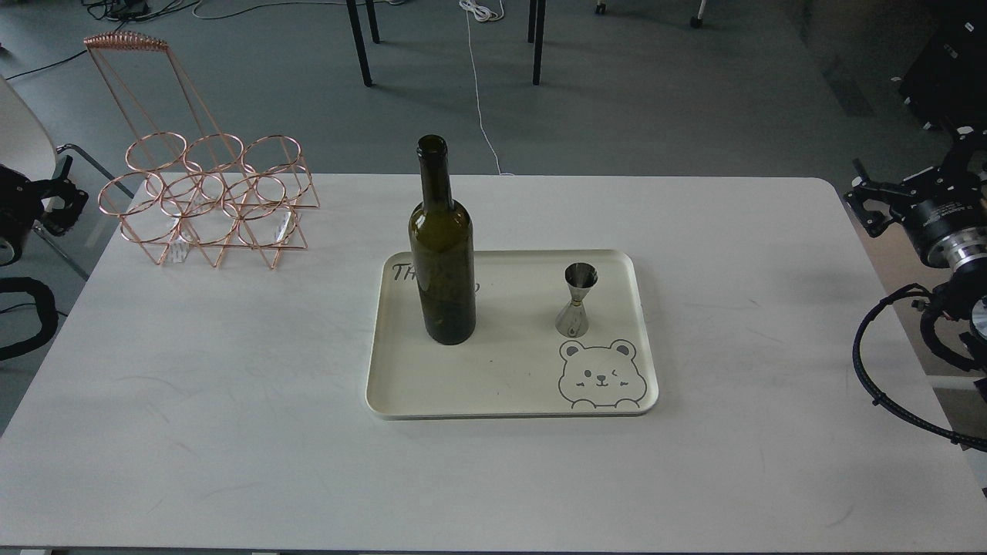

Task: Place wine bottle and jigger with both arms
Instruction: 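Move the right gripper toward the metal jigger on the tray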

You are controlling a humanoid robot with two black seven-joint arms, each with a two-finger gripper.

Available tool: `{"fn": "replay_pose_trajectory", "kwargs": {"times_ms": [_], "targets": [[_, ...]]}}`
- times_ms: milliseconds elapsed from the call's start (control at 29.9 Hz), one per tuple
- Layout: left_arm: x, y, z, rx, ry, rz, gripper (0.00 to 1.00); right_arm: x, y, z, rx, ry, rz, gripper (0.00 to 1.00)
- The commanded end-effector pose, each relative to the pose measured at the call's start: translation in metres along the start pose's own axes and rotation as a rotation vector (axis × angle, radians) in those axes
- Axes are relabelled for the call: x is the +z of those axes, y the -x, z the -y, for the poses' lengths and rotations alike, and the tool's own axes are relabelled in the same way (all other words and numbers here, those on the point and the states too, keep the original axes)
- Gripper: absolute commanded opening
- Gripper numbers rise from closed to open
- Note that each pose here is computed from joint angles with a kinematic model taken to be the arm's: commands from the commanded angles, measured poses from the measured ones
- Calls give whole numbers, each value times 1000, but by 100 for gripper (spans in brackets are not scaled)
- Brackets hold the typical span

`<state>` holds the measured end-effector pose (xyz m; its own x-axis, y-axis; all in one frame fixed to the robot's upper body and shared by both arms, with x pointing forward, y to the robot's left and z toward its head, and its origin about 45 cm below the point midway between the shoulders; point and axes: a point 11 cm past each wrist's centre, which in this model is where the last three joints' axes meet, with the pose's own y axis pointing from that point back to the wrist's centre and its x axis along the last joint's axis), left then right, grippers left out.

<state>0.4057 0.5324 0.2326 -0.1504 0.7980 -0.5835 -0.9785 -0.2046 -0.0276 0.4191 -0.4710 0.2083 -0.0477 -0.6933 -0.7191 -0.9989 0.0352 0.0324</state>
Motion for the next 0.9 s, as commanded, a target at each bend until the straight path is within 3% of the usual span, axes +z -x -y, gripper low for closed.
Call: {"fn": "replay_pose_trajectory", "kwargs": {"times_ms": [0,167,434,635,868], "targets": [[0,-1,0,0,-3,5,99,3,-2,-2,2,13,-7,99],[0,-1,0,-1,-8,12,99,7,4,0,-14,29,-6,99],[2,0,0,-1,3,4,99,23,39,-11,-150,169,-74,99],[1,6,2,-17,0,-9,99,36,88,-41,-352,313,-231,99],[-7,19,5,-55,-18,-28,99,38,110,-84,-510,432,-523,99]]}}
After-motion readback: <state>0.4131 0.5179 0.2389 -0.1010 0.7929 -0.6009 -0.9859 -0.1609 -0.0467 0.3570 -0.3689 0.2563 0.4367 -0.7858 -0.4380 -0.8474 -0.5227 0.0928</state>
